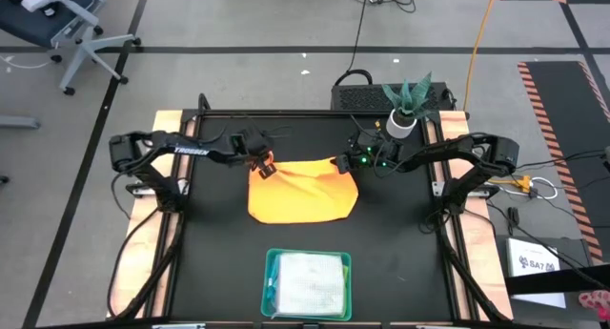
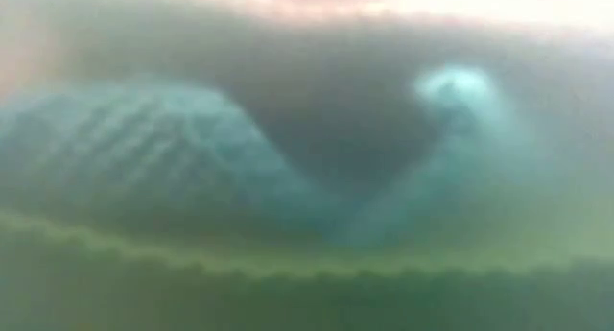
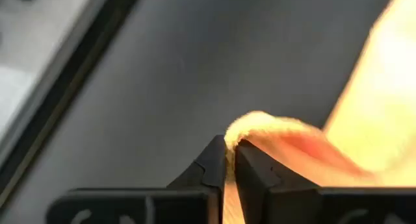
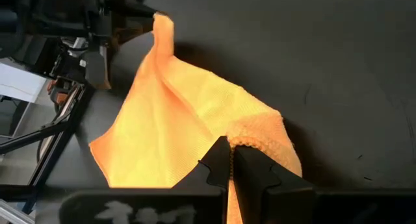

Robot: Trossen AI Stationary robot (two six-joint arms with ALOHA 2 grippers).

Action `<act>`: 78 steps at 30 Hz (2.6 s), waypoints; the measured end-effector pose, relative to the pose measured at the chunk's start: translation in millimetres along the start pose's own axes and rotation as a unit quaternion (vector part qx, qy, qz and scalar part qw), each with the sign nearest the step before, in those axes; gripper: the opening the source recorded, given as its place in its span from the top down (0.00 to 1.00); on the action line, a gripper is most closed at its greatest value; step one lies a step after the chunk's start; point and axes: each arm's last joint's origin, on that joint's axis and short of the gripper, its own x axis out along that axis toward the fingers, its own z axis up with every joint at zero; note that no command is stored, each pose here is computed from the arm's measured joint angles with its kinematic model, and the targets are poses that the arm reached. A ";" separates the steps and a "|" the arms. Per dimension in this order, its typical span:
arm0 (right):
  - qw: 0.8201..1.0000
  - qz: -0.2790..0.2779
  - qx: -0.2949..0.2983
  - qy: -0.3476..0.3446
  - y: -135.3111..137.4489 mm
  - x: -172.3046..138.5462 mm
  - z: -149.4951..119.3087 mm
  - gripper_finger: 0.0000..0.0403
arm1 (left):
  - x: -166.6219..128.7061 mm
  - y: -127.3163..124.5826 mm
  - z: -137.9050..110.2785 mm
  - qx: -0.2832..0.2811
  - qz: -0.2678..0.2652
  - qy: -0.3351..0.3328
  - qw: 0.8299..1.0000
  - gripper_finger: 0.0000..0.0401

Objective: Fold microfiber towels
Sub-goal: Fold the orange microfiber cloth

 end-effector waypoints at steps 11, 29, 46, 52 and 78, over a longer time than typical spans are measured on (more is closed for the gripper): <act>1.000 -0.001 0.012 0.001 -0.1 0.0 -0.2 0.99 | -2.1 14.5 1.0 -0.003 0.039 0.004 0.999 0.79; 1.000 0.007 0.015 0.011 0.2 0.0 -1.0 1.00 | -19.7 20.3 24.4 0.004 0.019 0.027 0.999 0.79; 0.997 -0.037 0.047 -0.047 -5.9 -1.3 7.0 1.00 | -29.3 12.6 22.6 -0.019 -0.085 0.088 0.992 0.79; 0.985 -0.075 0.124 -0.097 -23.4 -7.0 22.8 1.00 | -39.1 -22.0 14.4 0.012 -0.095 0.090 0.991 0.79; 0.961 -0.058 0.158 -0.218 -28.9 -15.5 49.0 0.64 | -54.5 -54.7 7.8 0.013 -0.092 0.081 0.992 0.79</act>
